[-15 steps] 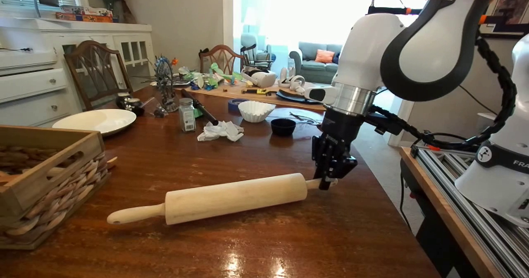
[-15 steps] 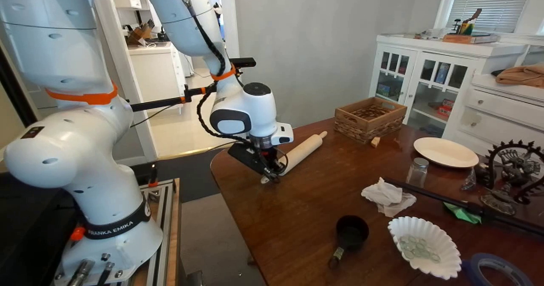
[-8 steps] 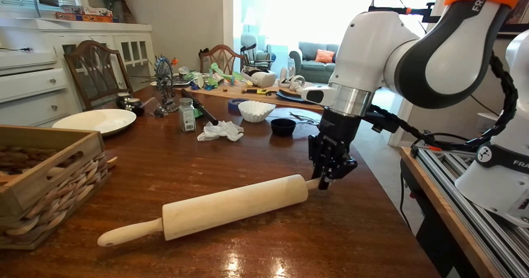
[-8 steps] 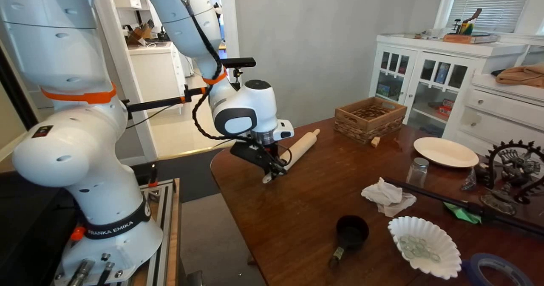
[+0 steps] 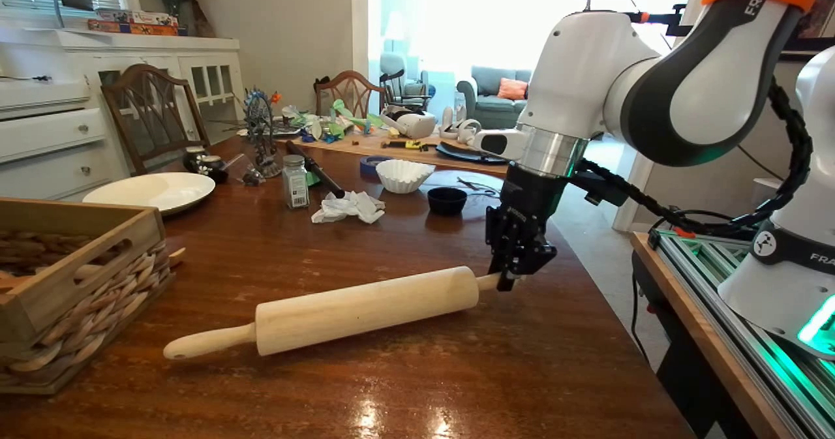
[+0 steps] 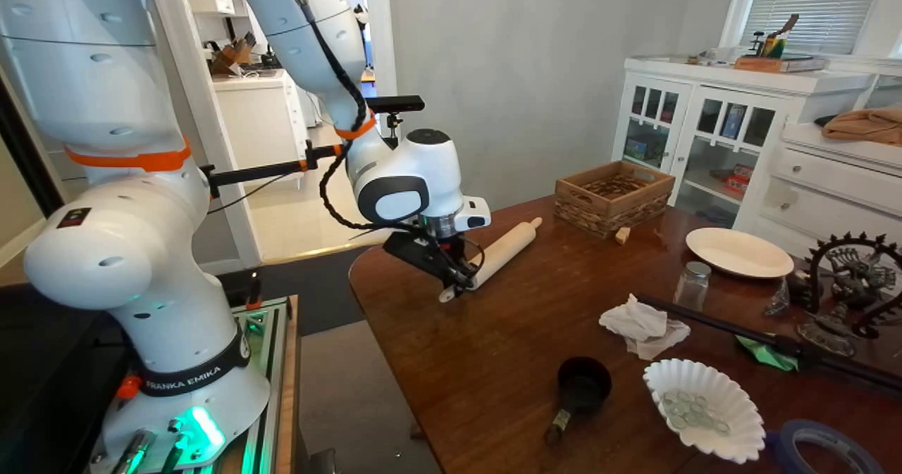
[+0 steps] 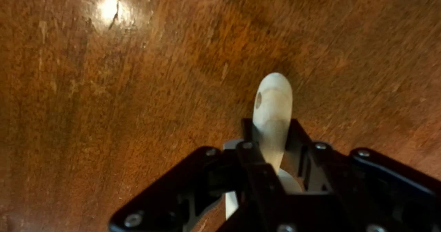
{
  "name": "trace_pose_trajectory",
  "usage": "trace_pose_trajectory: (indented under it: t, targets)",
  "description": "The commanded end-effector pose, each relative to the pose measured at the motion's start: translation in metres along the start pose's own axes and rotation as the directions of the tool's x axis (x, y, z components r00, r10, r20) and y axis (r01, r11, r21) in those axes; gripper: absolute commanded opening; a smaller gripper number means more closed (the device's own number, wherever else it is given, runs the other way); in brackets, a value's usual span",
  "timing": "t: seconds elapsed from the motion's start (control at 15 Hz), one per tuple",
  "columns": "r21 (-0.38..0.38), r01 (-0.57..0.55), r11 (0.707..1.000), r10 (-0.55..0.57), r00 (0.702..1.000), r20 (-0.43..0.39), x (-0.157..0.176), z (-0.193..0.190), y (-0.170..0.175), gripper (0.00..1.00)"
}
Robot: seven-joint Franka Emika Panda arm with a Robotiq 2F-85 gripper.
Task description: Move the rolling pin back and forth.
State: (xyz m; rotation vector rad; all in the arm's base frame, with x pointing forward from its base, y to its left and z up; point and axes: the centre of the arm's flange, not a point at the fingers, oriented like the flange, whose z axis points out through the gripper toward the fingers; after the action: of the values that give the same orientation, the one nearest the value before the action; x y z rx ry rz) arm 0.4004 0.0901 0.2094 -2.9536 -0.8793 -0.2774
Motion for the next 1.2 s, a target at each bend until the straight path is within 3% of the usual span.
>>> trace_pose_trajectory:
  t: [0.0, 0.27, 0.73, 0.8, 0.87, 1.13]
  targets:
    - [-0.025, -0.083, 0.996, 0.083, 0.996, -0.019, -0.007, -0.012, 0.007, 0.07]
    - [-0.026, -0.188, 0.982, 0.187, 0.981, -0.048, -0.012, -0.012, 0.021, 0.07]
    - [-0.036, -0.248, 0.968, 0.245, 0.968, -0.059, -0.017, -0.011, 0.032, 0.07]
    - [-0.035, -0.259, 0.965, 0.257, 0.964, -0.061, -0.016, -0.011, 0.033, 0.37]
    - [-0.026, -0.262, 0.965, 0.26, 0.964, -0.06, -0.016, -0.011, 0.032, 0.53]
    - [-0.037, -0.282, 0.959, 0.278, 0.957, -0.083, -0.014, -0.026, 0.027, 0.81]
